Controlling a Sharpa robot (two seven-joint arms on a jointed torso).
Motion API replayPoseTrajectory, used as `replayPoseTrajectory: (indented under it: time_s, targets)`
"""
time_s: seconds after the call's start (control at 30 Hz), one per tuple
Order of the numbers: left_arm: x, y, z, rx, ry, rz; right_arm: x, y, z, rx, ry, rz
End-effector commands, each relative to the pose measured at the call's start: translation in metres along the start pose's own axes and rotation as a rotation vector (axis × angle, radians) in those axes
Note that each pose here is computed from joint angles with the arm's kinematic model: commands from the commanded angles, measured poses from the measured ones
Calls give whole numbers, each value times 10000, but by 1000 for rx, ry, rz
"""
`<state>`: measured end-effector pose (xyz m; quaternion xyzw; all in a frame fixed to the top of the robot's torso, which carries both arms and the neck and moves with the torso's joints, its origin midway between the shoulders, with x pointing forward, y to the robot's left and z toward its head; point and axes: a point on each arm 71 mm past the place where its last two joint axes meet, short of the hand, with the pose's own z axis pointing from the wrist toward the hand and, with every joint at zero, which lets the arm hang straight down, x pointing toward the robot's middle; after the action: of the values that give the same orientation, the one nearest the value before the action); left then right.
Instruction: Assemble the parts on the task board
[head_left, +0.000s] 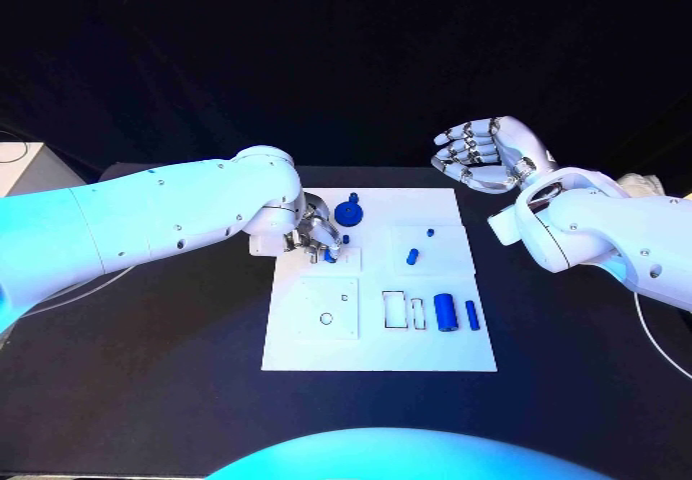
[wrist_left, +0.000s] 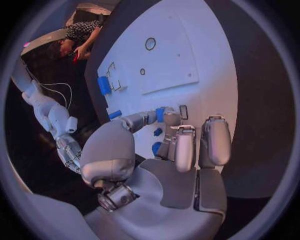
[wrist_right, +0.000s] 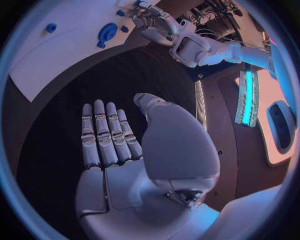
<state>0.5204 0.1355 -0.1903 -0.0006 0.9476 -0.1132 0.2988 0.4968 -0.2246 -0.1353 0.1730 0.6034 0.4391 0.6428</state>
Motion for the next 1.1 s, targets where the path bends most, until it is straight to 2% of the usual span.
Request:
replayPoseTrajectory:
  time_s: [0.03, 0.77, 1.1]
  targets:
    - [57, 16, 18, -11, 47, 29, 11, 12, -2, -15, 10, 1]
    - [47, -12, 42, -14, 47, 31, 21, 17, -6, -14, 19, 4]
    - [45, -35, 80, -22, 73, 44, 29, 24, -11, -14, 24, 7]
